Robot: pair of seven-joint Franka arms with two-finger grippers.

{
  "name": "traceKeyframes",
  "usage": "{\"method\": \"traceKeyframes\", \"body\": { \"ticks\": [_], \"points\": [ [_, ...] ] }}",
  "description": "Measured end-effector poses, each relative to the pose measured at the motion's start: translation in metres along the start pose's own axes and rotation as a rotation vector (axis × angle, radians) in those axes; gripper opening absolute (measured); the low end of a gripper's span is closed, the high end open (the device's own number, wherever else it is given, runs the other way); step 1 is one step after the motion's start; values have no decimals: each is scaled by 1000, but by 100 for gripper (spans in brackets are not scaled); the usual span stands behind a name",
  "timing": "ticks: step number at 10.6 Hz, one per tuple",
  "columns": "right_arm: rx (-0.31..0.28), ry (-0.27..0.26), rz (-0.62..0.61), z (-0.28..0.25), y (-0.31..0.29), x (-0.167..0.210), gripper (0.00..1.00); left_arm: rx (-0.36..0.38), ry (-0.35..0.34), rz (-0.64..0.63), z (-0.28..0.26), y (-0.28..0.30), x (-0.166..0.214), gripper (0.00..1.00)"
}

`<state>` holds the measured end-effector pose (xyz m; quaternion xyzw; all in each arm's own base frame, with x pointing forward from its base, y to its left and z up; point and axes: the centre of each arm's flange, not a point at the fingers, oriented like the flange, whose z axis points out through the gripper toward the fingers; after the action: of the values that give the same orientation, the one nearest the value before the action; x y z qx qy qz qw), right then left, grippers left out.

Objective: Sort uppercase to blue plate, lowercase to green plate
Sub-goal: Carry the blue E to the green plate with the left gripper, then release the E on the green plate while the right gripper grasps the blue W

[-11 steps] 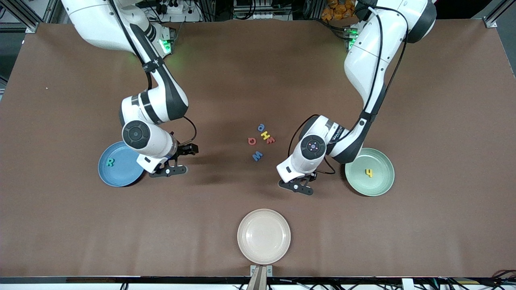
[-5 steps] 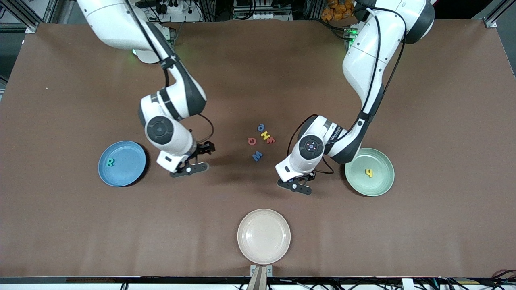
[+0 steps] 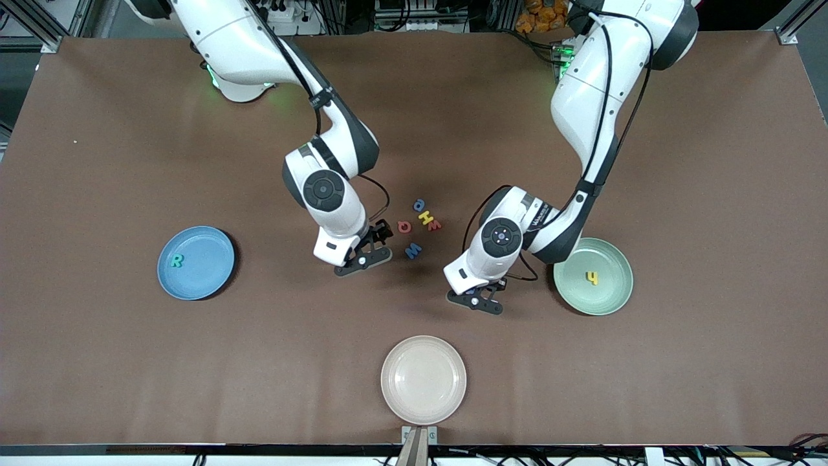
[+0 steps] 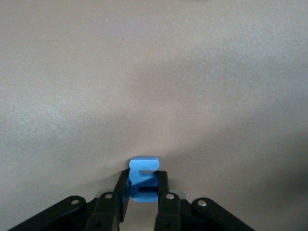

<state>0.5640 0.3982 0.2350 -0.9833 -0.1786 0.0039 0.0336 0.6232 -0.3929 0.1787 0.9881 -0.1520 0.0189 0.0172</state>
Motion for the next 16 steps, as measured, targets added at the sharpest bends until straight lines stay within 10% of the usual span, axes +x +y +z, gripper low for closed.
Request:
{"method": "traceKeyframes", "body": {
  "ticks": [7,16],
  "points": [
    [53,44,-63,30,-74,26,100,23,4,-18,-107,-109,30,27],
    [25,23,-196,55,-87,22,100,12,-294,210,-67,-287,-34,27]
  ]
}}
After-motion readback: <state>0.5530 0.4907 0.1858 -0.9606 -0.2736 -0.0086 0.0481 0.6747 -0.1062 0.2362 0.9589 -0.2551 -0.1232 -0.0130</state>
